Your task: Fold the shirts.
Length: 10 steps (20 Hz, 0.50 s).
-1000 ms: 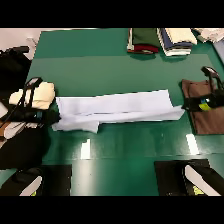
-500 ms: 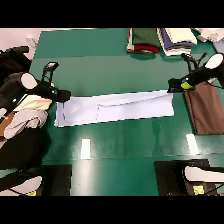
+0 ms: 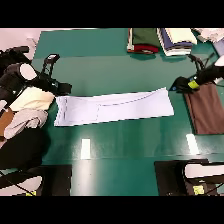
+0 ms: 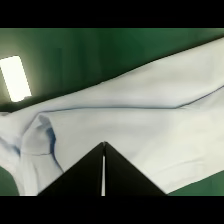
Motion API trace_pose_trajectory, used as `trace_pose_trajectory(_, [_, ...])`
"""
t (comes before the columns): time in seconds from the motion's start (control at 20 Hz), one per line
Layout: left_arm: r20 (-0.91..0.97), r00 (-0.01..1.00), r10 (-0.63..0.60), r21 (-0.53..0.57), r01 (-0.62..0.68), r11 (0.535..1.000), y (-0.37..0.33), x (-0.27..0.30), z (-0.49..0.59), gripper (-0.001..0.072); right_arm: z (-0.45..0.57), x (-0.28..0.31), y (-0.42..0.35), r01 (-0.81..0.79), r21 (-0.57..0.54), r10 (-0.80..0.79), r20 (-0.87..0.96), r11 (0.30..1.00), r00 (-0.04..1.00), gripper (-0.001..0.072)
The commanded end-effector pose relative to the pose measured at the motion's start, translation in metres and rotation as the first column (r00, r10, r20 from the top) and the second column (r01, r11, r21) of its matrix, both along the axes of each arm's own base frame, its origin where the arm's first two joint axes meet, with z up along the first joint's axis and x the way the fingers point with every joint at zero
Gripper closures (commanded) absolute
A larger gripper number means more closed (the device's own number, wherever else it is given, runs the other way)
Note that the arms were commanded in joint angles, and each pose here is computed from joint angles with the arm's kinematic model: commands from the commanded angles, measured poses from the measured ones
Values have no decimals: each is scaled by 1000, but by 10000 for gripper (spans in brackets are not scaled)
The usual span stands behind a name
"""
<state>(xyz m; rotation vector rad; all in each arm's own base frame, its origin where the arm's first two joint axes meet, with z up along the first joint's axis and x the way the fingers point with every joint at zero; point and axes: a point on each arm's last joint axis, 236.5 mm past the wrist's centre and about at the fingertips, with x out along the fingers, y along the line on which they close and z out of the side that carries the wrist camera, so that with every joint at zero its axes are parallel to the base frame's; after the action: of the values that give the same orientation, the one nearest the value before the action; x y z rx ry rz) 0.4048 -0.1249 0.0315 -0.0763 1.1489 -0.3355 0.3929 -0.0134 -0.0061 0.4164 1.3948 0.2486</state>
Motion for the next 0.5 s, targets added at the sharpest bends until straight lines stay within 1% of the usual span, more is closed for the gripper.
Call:
trace_pose_trajectory(0.0, [-6,1000,-8,-106,7,994,-23,-1,11,682,-33,-32,-22,86,108,-77,-85,990,993,179])
trace_pose_trajectory(0.05, [-5,1000,-1,-152,0,988,-32,1,14,682,-45,-38,-23,108,133,-95,-104,985,990,180])
trace_pose_trajectory(0.1, [7,1000,2,-175,-1,985,-39,4,17,682,-58,-44,-20,127,167,-106,-132,978,986,183])
trace_pose_trajectory(0.2, [53,998,-23,-183,32,983,-58,6,22,682,-74,-47,1,137,263,-97,-160,955,982,194])
trace_pose_trajectory(0.3, [97,994,-53,-196,71,978,-84,5,28,682,-85,-41,24,120,330,-68,-165,936,984,212])
trace_pose_trajectory(0.35, [119,991,-60,-206,84,975,-97,5,32,682,-88,-37,33,105,337,-51,-165,936,985,277])
trace_pose_trajectory(0.4, [141,988,-63,-218,93,971,-109,5,36,683,-89,-32,42,73,333,-24,-149,940,988,375])
trace_pose_trajectory(0.45, [164,984,-74,-224,110,968,-120,5,38,683,-87,-25,48,40,321,0,-124,946,992,512])
